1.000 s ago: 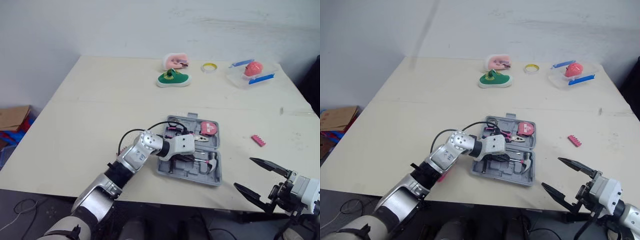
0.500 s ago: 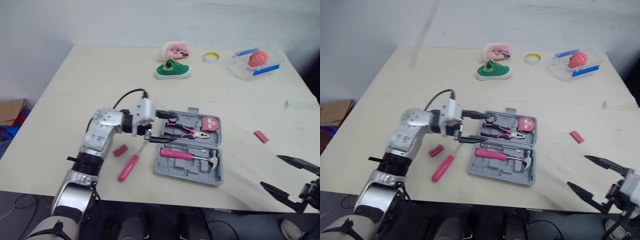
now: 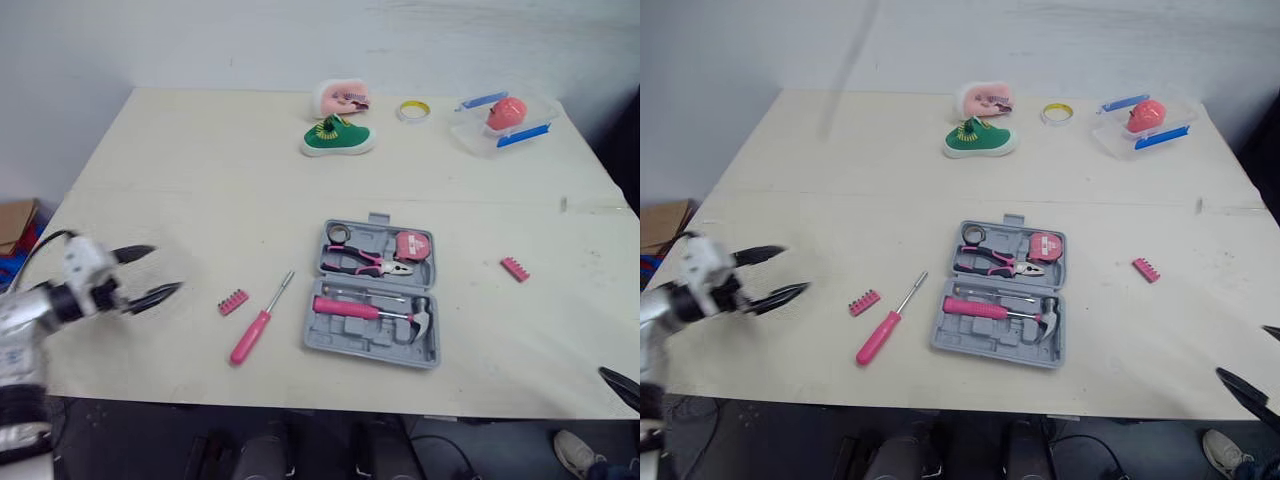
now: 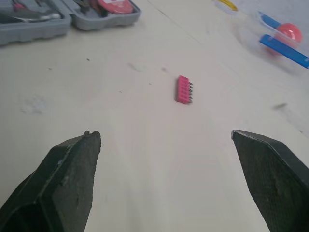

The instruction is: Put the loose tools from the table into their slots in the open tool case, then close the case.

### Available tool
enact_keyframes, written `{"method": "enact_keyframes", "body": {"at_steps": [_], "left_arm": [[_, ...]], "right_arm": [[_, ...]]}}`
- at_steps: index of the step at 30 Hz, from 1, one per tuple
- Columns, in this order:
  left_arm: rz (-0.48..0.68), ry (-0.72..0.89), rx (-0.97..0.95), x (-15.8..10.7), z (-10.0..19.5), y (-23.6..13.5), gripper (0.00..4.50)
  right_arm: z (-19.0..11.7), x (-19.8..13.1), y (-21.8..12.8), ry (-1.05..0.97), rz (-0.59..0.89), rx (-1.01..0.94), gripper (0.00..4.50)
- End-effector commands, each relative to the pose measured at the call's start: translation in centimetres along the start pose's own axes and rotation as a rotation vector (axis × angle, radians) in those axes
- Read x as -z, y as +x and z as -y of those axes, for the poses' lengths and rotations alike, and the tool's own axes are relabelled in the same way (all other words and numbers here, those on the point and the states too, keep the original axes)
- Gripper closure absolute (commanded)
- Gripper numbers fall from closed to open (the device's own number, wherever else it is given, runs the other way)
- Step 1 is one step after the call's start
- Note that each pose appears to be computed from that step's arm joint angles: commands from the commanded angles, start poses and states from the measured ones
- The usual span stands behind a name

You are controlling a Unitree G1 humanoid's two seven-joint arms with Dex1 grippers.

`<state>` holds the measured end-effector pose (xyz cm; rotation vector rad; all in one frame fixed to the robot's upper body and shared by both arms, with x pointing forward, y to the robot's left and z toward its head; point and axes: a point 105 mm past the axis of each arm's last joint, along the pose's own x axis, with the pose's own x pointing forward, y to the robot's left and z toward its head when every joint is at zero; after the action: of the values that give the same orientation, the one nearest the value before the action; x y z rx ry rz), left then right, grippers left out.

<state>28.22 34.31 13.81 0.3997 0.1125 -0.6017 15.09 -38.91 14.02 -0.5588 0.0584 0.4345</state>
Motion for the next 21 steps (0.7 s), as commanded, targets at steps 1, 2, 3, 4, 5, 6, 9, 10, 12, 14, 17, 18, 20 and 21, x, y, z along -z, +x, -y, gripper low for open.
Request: {"method": "enact_keyframes", "body": {"at_steps": [1,2,3,4,5,6,9,10,12,14,17,18,20,21], "left_arm": [[-0.019,-0.004,-0.188,0.6,-2.1,-4.9,0.05],[-0.039,-0.016,-0.231,1.1,-2.4,-6.2,0.05],[-0.062,-0.034,-0.274,1.8,-2.4,-7.6,0.05],[-0.087,-0.046,-0.304,2.4,-2.3,-8.7,0.05],[-0.101,-0.052,-0.318,2.8,-2.2,-9.2,0.05],[-0.107,-0.065,-0.337,3.1,-2.1,-9.7,0.05],[-0.115,-0.083,-0.361,3.5,-1.7,-10.6,0.05],[-0.109,-0.079,-0.356,3.3,-1.5,-10.5,0.05],[-0.076,-0.064,-0.325,2.4,-1.0,-9.5,0.05],[-0.015,-0.043,-0.307,0.7,-1.0,-7.9,0.05],[0.032,-0.035,-0.236,-1.1,-0.2,-5.7,0.05],[0.044,-0.042,-0.200,-1.6,0.3,-4.9,0.05],[0.064,-0.045,-0.096,-2.8,1.8,-3.0,0.05],[0.067,-0.047,-0.053,-3.2,2.5,-2.3,0.05]], "right_arm": [[1.3,0.3,-1.3,-0.048,-0.031,0.047,0.00],[1.6,0.5,-1.4,-0.049,-0.037,0.060,0.00],[1.7,0.8,-1.6,-0.049,-0.043,0.069,0.00],[1.8,1.0,-1.7,-0.045,-0.051,0.070,0.00],[1.7,1.2,-1.8,-0.043,-0.056,0.067,0.00],[1.8,1.4,-1.8,-0.035,-0.057,0.073,0.00],[1.7,1.8,-1.5,-0.019,-0.051,0.067,0.00],[1.6,1.8,-1.1,-0.018,-0.041,0.059,0.00],[1.3,1.4,0.1,-0.014,0.005,0.036,0.00],[1.2,0.1,2.0,-0.024,0.105,0.037,0.00],[0.7,-1.9,4.4,-0.013,0.214,0.006,0.00],[0.1,-2.6,5.1,-0.014,0.245,-0.032,0.00],[-1.5,-4.7,7.2,0.004,0.343,-0.113,0.00],[-2.4,-5.5,7.9,0.006,0.377,-0.154,0.00]]}}
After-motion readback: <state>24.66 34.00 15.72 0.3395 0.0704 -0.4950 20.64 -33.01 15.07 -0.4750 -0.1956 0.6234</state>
